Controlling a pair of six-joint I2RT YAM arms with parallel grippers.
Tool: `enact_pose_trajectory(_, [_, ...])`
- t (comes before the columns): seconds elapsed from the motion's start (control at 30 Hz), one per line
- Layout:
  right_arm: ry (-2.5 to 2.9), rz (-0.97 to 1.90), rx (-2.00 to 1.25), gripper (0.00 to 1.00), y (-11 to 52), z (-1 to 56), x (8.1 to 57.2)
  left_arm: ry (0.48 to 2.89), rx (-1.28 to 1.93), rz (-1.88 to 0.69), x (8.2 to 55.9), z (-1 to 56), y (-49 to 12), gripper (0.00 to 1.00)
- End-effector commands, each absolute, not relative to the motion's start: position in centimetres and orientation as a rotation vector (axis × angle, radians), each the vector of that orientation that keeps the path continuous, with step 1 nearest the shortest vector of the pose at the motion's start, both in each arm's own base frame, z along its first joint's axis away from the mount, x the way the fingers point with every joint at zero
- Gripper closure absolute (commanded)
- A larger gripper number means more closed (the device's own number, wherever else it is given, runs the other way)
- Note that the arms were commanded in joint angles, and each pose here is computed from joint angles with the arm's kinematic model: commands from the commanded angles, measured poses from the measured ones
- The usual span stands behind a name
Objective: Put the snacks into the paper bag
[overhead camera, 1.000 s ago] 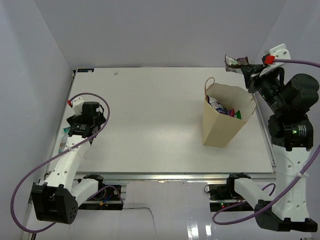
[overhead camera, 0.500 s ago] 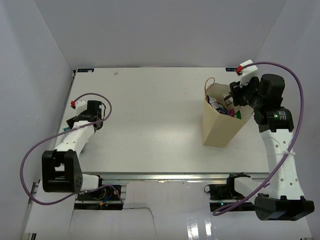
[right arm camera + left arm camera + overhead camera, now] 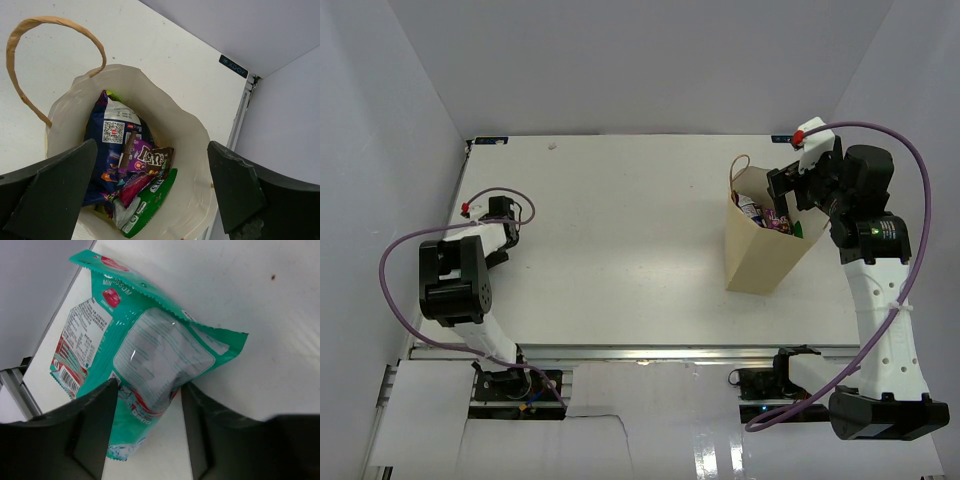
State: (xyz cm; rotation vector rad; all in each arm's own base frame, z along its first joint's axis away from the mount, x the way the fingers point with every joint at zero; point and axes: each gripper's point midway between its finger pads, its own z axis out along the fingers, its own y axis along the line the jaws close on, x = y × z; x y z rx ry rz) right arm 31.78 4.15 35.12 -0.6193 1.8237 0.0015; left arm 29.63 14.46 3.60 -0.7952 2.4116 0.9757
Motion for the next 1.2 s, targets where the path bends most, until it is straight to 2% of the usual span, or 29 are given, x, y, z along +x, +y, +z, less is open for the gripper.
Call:
enact_pose_trajectory(0.0, [1.754, -0.010, -0.627, 0.03, 4.2, 37.5, 31.7, 2.452, -0.799, 0.860, 30.6, 2.7, 13.9, 0.46])
enact_pose_trajectory(0.2, [1.681, 0.020, -0.641, 0.03, 4.9, 39.8, 30.9, 2.457, -0.743, 0.527, 32.8, 4.5, 10.7, 0.67])
enact_pose_trajectory(0.23, [1.652, 0.046, -0.656, 0.03, 5.5, 40.6, 30.6, 2.418, -0.727, 0.450, 33.5, 6.2, 10.0, 0.75])
enact_pose_trajectory(0.37, [1.540, 0.129, -0.731, 0.03, 7.5, 43.2, 29.3, 2.324, -0.567, 0.012, 36.1, 11.2, 4.7, 0.88])
enact_pose_trajectory(0.5, [1.404, 0.308, -0.923, 0.04, 11.2, 43.7, 27.2, 2.138, -0.279, -0.610, 37.6, 18.1, -4.1, 0.91])
enact_pose_trajectory(0.6, [1.354, 0.563, -1.042, 0.06, 14.7, 43.1, 25.4, 2.008, -0.150, -0.963, 36.8, 21.9, -9.0, 0.91])
enact_pose_trajectory(0.73, [1.343, 0.767, -1.136, 0.08, 19.8, 42.8, 24.1, 1.895, 0.018, -1.236, 35.4, 25.5, -13.6, 0.91])
enact_pose_trajectory(0.93, [1.315, 0.919, -1.263, 0.08, 27.0, 41.4, 23.2, 1.834, 0.327, -1.447, 32.5, 29.6, -20.3, 0.92])
enact_pose_trajectory(1.03, [1.159, 0.916, -1.429, 0.02, 29.5, 40.5, 22.5, 1.785, 0.466, -1.465, 30.8, 30.6, -21.8, 0.92])
enact_pose_trajectory(1.07, [0.932, 0.874, -1.576, 0.00, 29.8, 40.3, 21.3, 1.763, 0.535, -1.471, 29.9, 30.6, -22.2, 0.92])
enact_pose_trajectory(1.1, [0.813, 0.819, -1.651, 0.05, 29.9, 39.6, 21.2, 1.748, 0.573, -1.478, 29.1, 30.7, -22.3, 0.92])
enact_pose_trajectory(1.17, [0.656, 0.682, -1.766, 0.07, 29.7, 37.8, 21.5, 1.713, 0.664, -1.492, 27.5, 30.7, -22.7, 0.92])
